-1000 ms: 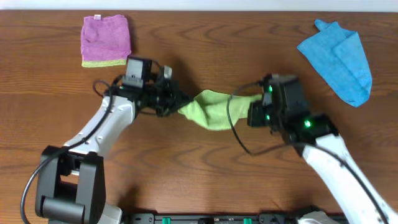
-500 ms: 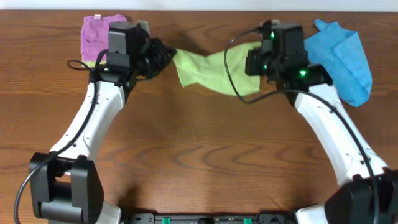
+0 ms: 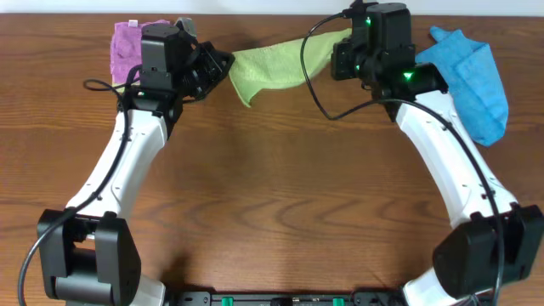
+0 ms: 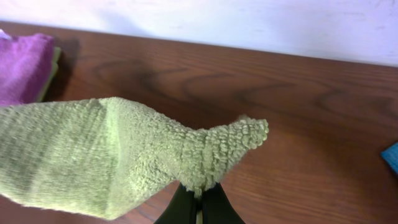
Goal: Fold the cloth
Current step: 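Lift the cloth with both grippers and carry it toward the far side, then lower the cloth back toward the near side, folding it over itself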
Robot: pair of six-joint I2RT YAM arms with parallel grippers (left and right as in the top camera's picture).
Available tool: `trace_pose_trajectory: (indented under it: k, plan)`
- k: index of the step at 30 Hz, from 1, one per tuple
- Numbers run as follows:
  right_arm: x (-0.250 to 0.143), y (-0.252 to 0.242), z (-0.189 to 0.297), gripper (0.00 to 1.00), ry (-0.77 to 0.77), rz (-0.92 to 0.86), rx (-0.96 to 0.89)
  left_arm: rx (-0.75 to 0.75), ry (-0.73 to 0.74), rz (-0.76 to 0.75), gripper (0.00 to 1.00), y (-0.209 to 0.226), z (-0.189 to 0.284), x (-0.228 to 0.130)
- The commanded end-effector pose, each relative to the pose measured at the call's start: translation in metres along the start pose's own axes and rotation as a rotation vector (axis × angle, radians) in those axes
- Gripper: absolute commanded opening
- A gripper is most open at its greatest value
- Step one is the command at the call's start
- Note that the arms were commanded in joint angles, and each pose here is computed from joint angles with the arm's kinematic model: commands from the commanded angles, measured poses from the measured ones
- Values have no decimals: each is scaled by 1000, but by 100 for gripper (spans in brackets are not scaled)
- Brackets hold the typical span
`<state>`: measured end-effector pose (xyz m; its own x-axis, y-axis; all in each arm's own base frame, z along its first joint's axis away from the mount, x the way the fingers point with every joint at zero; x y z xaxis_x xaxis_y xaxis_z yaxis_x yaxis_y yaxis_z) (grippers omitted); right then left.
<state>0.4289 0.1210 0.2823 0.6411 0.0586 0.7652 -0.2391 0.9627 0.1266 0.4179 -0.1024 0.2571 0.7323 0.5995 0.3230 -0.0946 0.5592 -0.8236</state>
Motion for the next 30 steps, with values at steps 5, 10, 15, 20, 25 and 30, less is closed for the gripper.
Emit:
trace_pose_trajectory:
  k: [5, 10, 15, 20, 25, 30]
  plan:
    - [-1, -7, 3, 1, 30, 33, -53, -19, 5, -98, 6, -9, 9, 6]
    - [-13, -8, 4, 1, 99, 30, -59, 29, 123, -114, 6, 4, 10, -11]
    - [-29, -9, 8, 1, 198, 26, -66, 81, 224, -133, 6, 17, 14, -26]
    - [-33, -9, 22, 1, 235, 24, -69, 35, 277, -151, 6, 14, 15, -32]
    - [-27, -6, 43, 1, 207, 41, -65, -41, 291, -162, 6, 3, 16, -31]
    - [-32, -5, 68, 1, 240, 52, -66, -56, 370, -144, 6, 6, 19, -41]
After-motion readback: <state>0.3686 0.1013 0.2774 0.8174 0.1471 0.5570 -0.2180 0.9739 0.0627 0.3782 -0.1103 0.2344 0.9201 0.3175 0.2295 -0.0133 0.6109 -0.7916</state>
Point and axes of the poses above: each gripper's point midway between its finger pads, its own z axis back along the fingers, its own y axis along the line the jaws close on, x = y × z, the point moved 8 cm from there along z, back along the fingers, and after that the axes turned 1 degree about z, right-handed, at the moved point
